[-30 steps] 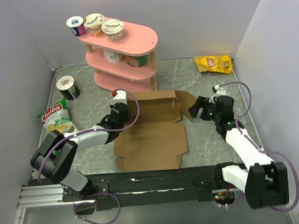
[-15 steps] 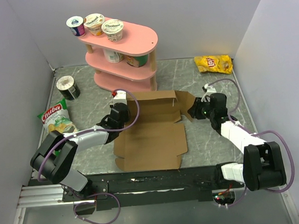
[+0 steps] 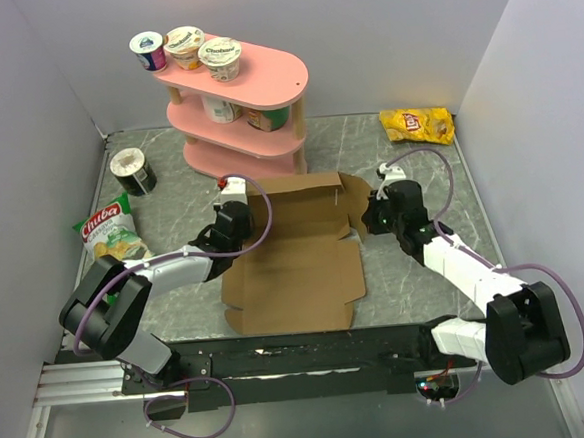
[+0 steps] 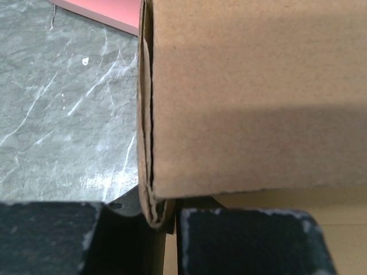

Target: Fold the paper box

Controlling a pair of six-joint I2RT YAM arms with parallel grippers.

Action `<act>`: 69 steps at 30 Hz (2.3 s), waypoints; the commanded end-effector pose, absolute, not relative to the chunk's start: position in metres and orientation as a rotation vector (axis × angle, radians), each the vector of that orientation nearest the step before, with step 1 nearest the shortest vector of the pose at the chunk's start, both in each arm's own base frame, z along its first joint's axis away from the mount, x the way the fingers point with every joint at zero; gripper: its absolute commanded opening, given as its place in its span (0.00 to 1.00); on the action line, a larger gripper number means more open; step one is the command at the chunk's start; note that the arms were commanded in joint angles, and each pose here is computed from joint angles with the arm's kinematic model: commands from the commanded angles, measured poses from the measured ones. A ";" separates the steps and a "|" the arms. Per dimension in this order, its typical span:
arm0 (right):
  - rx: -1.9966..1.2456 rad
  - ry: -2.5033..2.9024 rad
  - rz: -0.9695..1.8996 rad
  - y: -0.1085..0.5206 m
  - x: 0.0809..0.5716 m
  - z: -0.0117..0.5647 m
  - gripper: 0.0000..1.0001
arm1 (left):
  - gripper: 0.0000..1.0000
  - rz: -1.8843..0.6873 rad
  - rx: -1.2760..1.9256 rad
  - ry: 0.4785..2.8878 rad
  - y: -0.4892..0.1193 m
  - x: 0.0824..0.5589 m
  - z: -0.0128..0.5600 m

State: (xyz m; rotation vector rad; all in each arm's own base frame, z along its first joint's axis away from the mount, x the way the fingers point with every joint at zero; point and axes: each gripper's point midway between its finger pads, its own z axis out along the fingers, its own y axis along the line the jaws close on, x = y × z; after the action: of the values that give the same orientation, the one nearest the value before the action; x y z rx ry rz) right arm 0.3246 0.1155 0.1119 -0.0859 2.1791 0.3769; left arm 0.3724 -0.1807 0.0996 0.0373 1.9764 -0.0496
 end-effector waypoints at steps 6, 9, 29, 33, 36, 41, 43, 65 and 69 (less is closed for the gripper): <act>0.073 2.167 0.439 0.140 0.333 0.149 0.00 | 0.12 -0.026 0.093 1.996 -0.195 0.367 0.092; 0.086 2.192 0.433 0.149 0.329 0.141 0.00 | 0.12 -0.043 0.094 1.999 -0.199 0.366 0.091; 0.032 2.181 0.193 0.204 0.322 0.130 0.04 | 0.13 -0.098 0.133 1.992 -0.218 0.360 0.095; 0.099 2.189 0.130 0.207 0.327 0.126 0.14 | 0.13 -0.107 0.136 1.991 -0.220 0.359 0.096; 0.125 2.190 0.132 0.211 0.328 0.128 0.25 | 0.13 -0.091 0.136 1.990 -0.218 0.359 0.096; 0.125 2.163 0.151 0.207 0.323 0.148 0.64 | 0.13 -0.048 0.131 1.983 -0.211 0.361 0.097; 0.059 2.150 0.195 0.211 0.318 0.161 0.75 | 0.13 -0.024 0.131 1.982 -0.208 0.362 0.097; 0.142 2.043 0.189 0.058 0.336 0.218 0.96 | 0.13 -0.072 0.083 1.980 -0.191 0.367 0.101; -0.027 2.139 0.231 0.072 0.343 0.171 0.96 | 0.13 -0.068 0.087 1.980 -0.191 0.367 0.101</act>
State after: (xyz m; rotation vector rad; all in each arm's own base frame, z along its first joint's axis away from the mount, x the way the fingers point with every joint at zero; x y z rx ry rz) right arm 0.3383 0.0501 0.2152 0.1754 2.0469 0.1503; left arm 0.3698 -0.1927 0.0996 0.0640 1.9761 -0.0655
